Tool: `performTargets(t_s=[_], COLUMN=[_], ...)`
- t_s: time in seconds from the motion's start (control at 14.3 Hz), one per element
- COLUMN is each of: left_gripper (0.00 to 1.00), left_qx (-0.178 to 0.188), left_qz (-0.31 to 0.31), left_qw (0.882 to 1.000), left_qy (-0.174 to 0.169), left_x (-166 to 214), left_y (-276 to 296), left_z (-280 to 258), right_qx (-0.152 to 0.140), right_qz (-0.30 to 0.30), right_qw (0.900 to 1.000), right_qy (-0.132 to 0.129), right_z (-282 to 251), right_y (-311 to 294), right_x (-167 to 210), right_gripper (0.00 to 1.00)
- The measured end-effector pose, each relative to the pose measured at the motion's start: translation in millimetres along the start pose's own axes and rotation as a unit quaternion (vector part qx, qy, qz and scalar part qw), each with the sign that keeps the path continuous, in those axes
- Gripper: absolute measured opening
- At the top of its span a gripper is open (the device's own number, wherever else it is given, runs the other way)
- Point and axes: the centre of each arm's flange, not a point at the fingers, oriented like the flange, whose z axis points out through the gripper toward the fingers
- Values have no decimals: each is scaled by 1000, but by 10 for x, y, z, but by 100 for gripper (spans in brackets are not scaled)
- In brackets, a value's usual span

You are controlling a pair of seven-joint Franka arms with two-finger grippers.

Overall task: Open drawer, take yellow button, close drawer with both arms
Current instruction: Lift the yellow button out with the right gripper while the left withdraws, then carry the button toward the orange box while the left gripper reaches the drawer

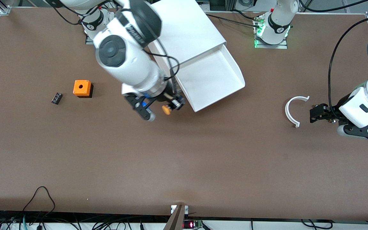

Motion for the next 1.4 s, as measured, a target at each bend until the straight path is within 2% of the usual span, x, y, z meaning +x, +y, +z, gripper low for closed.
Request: performTargets(t_s=[0.21,0.35,0.63,1.05,1.4], left_gripper=[100,100,100,100,100], left_qx=[-11,-16,-18,-36,-1], left_qz=[4,-36,-122,-189,-222], left_qw=[996,993,987,979,973], left_qy=[-86,-108,-99,-68,-60], left_x=[-223,-264,-263,-472,-735], left_y=[318,590,1209,2000,2525], left_z=[99,294,953,1642,1873], right_qx=[-30,-46,-82,-123,-143], right_qz=[-67,-111,-195,-267,-300], right_qw=[997,993,977,956,942], right_qy=[-7,-13,-1,16,34], right_z=[-119,-138,-47,191,578], right_y=[283,445,795,1372,2099], right_x=[623,925,1567,2420,3017], right_gripper=[33,33,33,33,33])
